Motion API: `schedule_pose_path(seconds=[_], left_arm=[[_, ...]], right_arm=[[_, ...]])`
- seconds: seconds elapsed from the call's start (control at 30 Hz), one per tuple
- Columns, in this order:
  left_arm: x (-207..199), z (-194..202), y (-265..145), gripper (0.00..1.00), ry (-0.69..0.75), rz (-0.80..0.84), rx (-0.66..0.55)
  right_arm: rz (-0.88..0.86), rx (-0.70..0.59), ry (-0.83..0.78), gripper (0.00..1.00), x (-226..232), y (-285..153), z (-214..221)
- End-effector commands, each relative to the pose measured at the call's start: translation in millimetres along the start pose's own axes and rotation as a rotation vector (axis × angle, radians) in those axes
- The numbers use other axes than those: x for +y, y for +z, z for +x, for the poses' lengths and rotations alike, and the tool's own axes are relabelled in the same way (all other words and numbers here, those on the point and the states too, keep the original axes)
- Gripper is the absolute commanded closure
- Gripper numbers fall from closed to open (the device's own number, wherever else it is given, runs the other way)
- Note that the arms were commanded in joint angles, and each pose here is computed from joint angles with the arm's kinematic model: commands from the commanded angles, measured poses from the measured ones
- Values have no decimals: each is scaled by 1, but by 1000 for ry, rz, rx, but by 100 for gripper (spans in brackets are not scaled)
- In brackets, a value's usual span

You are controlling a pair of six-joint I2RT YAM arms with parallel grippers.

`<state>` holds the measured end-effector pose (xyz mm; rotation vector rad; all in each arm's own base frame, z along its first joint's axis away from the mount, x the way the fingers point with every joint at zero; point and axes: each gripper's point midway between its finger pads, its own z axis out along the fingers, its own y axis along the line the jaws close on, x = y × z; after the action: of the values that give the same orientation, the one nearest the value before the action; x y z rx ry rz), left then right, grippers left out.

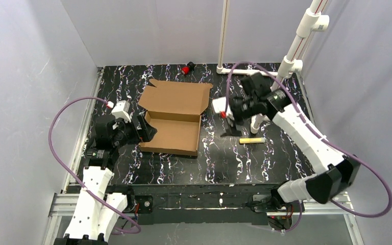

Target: Fold the paper box

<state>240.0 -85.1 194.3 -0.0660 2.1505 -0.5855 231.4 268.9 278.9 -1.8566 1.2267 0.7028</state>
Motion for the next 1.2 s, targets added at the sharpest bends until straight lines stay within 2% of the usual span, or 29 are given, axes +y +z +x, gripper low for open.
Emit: schedule_pose_path(seconds=[0.0,0.27,0.4,0.67,0.83,1.17], left_arm=[[-9,10,0,2,43,89,-19],[3,10,8,2,30,34,-8],[9,10,7,2,29,-3,-12],[19,10,7,2,30,-59,-12],[20,11,7,2,29,-66,-6],[21,8,5,2,31,-72,-26]], right_arm=[[-156,145,-43,2,72,-6,66],[-74,313,63,6,116,-36,152],[-36,354,58,16,121,-28,187],[127,438,69,19,83,-18,228],[162,484,98,19,70,-15,246],[112,586,277,40,78,-1,289]])
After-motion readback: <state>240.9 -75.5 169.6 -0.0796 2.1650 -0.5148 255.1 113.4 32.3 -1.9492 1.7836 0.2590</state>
